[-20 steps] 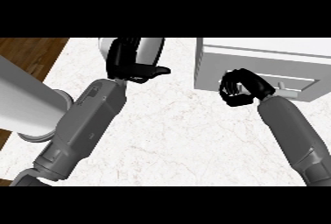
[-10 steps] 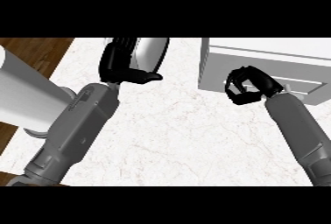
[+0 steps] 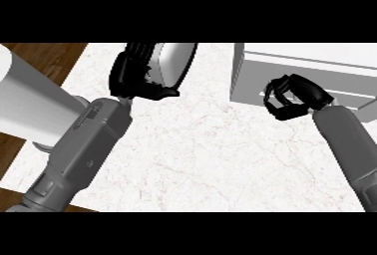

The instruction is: Pick up the cup, place it into the drawer and close the drawer

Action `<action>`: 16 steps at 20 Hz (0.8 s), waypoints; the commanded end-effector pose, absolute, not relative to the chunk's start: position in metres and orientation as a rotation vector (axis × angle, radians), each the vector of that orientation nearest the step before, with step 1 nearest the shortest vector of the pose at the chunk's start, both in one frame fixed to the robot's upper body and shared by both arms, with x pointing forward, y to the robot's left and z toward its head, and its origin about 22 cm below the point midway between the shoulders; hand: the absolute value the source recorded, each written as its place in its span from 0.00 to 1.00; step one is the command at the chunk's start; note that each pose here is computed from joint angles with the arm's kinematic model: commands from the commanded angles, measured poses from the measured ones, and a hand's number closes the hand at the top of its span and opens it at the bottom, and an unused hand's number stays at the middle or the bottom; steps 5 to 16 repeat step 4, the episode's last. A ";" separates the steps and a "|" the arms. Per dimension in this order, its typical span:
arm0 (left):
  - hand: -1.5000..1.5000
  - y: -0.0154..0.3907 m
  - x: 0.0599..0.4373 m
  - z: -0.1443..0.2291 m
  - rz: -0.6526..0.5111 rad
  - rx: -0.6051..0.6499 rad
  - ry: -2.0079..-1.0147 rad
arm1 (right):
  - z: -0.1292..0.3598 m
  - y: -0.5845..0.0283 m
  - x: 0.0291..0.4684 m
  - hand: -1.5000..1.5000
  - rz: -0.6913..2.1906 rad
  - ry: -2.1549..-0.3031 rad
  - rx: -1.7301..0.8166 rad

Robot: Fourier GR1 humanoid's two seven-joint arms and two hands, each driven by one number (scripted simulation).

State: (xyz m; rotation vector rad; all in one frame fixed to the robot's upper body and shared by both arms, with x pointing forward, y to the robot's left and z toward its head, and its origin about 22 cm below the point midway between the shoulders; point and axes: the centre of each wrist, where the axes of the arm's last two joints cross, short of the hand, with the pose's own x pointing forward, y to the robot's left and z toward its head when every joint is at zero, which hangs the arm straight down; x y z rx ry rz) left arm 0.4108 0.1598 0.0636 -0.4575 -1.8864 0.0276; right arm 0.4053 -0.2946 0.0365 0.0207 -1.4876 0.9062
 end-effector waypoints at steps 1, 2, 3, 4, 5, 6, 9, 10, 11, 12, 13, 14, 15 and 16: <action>0.00 0.171 0.411 0.064 0.015 -0.455 -1.881 | 0.131 -0.324 0.436 1.00 0.814 -1.637 -0.280; 0.00 0.157 0.409 0.064 0.023 -0.497 -1.879 | 0.125 -0.322 0.435 1.00 0.806 -1.635 -0.265; 0.00 0.167 0.409 0.064 0.021 -0.480 -1.886 | 0.121 -0.324 0.433 1.00 0.795 -1.631 -0.258; 0.00 0.169 0.408 0.060 0.027 -0.471 -1.873 | 0.127 -0.323 0.435 1.00 0.809 -1.619 -0.271; 0.00 0.169 0.408 0.060 0.027 -0.471 -1.873 | 0.127 -0.323 0.435 1.00 0.809 -1.619 -0.271; 0.00 0.169 0.408 0.060 0.027 -0.471 -1.873 | 0.127 -0.323 0.435 1.00 0.809 -1.619 -0.271; 0.00 0.169 0.408 0.060 0.027 -0.471 -1.873 | 0.127 -0.323 0.435 1.00 0.809 -1.619 -0.271; 0.00 0.169 0.408 0.060 0.027 -0.471 -1.873 | 0.127 -0.323 0.435 1.00 0.809 -1.619 -0.271; 0.00 0.169 0.408 0.060 0.027 -0.471 -1.873 | 0.127 -0.323 0.435 1.00 0.809 -1.619 -0.271; 0.00 0.169 0.408 0.060 0.027 -0.471 -1.873 | 0.127 -0.323 0.435 1.00 0.809 -1.619 -0.271; 0.00 0.169 0.408 0.060 0.027 -0.471 -1.873 | 0.127 -0.323 0.435 1.00 0.809 -1.619 -0.271; 0.00 0.169 0.408 0.060 0.027 -0.471 -1.873 | 0.127 -0.323 0.435 1.00 0.809 -1.619 -0.271; 0.00 0.169 0.408 0.060 0.027 -0.471 -1.873 | 0.127 -0.323 0.435 1.00 0.809 -1.619 -0.271; 0.00 0.169 0.408 0.060 0.027 -0.471 -1.873 | 0.127 -0.323 0.435 1.00 0.809 -1.619 -0.271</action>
